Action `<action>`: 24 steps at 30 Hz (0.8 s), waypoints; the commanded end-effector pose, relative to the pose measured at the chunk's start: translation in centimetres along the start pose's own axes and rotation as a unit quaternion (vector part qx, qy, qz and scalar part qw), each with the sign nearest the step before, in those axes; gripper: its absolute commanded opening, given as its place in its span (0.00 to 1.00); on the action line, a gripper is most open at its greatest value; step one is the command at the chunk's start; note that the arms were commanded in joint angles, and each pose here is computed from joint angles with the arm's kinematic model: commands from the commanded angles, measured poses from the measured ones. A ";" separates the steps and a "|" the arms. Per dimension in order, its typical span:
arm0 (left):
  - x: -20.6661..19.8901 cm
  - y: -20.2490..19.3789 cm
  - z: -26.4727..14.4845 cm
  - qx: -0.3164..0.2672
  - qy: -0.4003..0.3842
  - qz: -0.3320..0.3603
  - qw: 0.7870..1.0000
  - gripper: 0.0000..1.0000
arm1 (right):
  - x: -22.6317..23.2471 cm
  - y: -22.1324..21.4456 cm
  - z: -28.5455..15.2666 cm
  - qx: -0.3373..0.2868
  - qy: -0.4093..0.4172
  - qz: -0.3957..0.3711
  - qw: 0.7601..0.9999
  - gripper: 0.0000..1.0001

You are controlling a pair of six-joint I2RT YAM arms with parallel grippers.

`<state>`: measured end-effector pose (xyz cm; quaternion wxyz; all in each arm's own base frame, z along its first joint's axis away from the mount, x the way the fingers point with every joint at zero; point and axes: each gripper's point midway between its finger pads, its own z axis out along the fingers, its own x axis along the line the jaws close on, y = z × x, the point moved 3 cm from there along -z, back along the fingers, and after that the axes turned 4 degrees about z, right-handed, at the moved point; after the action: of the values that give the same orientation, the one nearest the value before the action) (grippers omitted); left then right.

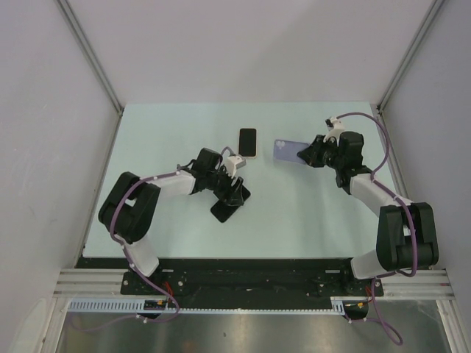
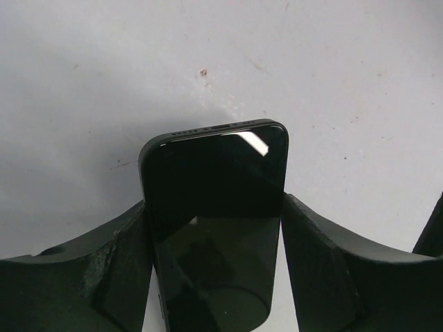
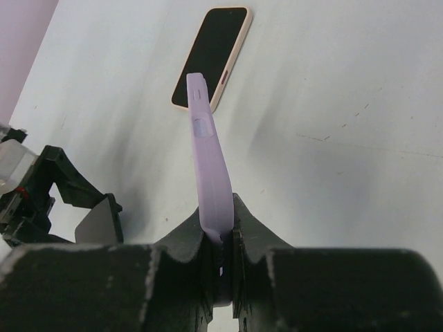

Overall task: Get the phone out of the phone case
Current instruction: Place the phone at the center of the board.

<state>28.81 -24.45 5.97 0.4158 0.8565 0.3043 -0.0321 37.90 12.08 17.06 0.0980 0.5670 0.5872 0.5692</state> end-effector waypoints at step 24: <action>3.7 -2.4 -0.2 0.119 0.100 -0.063 0.986 0.24 | 0.6 2.1 -1.0 -0.034 0.003 -0.008 0.999 0.00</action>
<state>31.03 -23.07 4.41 0.3339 0.8660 0.3719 -0.0163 38.02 11.58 17.27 0.1023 0.5722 0.5808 0.5700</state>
